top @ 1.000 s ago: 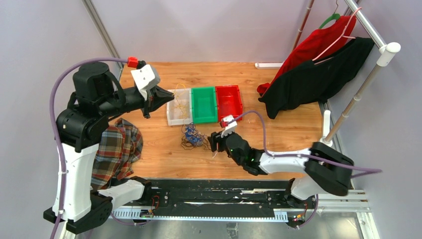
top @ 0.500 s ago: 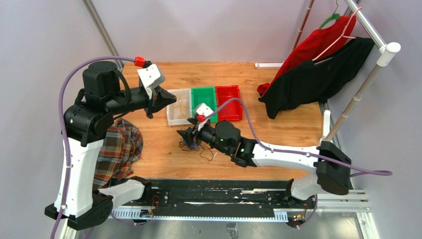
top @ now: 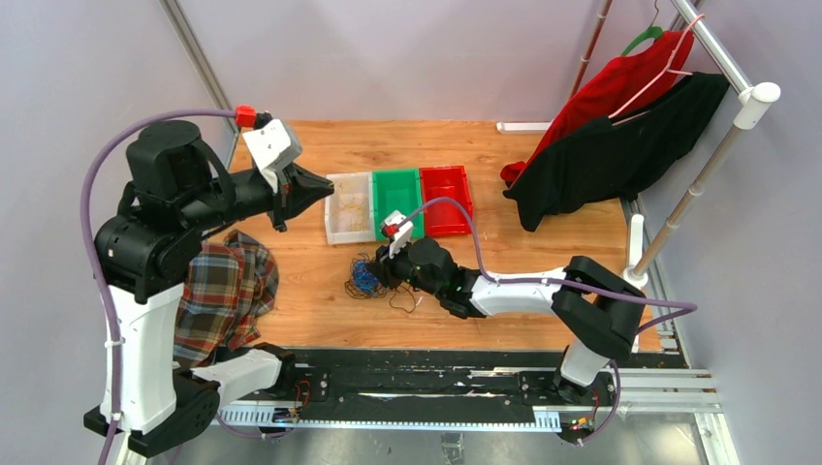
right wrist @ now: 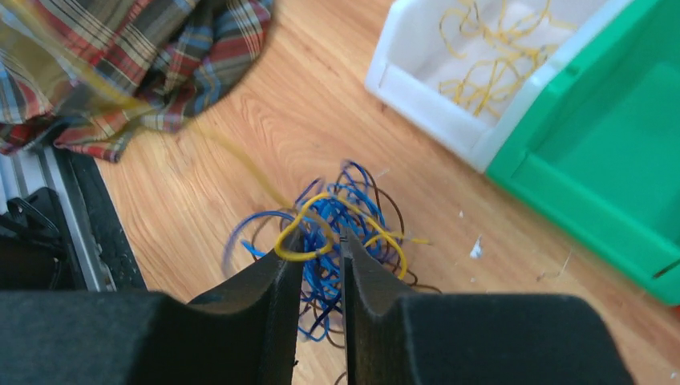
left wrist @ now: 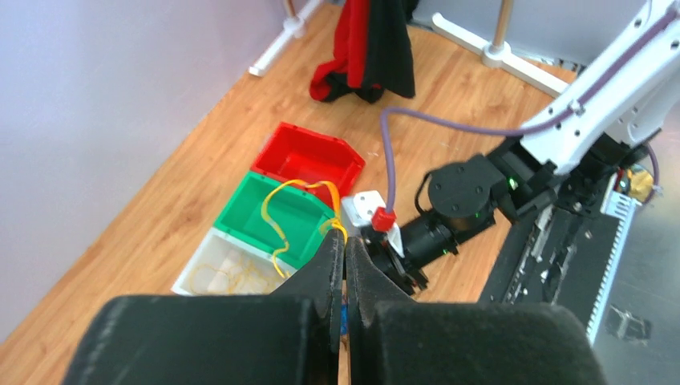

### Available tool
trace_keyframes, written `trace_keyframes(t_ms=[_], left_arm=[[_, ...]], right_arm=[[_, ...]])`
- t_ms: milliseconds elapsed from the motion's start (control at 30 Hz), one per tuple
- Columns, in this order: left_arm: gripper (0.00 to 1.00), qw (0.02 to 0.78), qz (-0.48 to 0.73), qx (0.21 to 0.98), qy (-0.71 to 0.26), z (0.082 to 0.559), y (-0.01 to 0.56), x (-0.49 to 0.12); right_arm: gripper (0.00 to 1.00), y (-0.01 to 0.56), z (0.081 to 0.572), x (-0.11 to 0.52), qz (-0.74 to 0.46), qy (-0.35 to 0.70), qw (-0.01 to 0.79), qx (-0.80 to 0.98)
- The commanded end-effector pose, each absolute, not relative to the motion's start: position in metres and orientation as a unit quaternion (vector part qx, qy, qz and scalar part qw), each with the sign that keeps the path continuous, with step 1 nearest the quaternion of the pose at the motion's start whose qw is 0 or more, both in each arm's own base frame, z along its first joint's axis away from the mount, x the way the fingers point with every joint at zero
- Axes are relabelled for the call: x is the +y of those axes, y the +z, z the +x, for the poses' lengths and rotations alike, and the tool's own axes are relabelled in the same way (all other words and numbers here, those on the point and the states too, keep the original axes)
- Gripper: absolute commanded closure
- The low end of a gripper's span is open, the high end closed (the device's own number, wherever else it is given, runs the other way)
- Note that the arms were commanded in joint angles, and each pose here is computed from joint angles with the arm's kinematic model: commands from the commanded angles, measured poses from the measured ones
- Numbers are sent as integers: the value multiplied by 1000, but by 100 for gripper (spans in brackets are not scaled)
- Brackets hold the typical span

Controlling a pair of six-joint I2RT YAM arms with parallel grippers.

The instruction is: Untangle the cables

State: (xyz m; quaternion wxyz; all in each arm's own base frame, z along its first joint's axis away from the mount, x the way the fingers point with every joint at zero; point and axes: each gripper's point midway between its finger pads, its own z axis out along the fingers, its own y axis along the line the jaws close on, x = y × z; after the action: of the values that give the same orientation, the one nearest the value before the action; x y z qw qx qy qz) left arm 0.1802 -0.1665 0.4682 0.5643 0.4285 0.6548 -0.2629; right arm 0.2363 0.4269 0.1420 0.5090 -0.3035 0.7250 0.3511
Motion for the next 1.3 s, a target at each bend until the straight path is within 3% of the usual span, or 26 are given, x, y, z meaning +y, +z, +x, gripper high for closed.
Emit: trace_keyframes(t_ms=[0, 267, 533, 767, 1067, 1267], left_arm=[[100, 620, 411, 619, -251, 172, 514, -161], [100, 679, 395, 572, -235, 157, 570, -151], [100, 708, 371, 568, -199, 171, 579, -142], [100, 693, 350, 612, -152, 215, 528, -137], [100, 621, 343, 701, -76, 302, 389, -135], [100, 580, 352, 733, -44, 341, 349, -137]], right_arm=[[78, 101, 237, 411, -277, 331, 486, 760], [74, 42, 230, 381, -261, 294, 456, 799], [72, 41, 225, 360, -250, 282, 462, 803], [71, 82, 230, 341, -229, 274, 491, 795], [63, 112, 238, 322, -215, 272, 507, 789], [61, 125, 239, 317, -208, 271, 517, 784]])
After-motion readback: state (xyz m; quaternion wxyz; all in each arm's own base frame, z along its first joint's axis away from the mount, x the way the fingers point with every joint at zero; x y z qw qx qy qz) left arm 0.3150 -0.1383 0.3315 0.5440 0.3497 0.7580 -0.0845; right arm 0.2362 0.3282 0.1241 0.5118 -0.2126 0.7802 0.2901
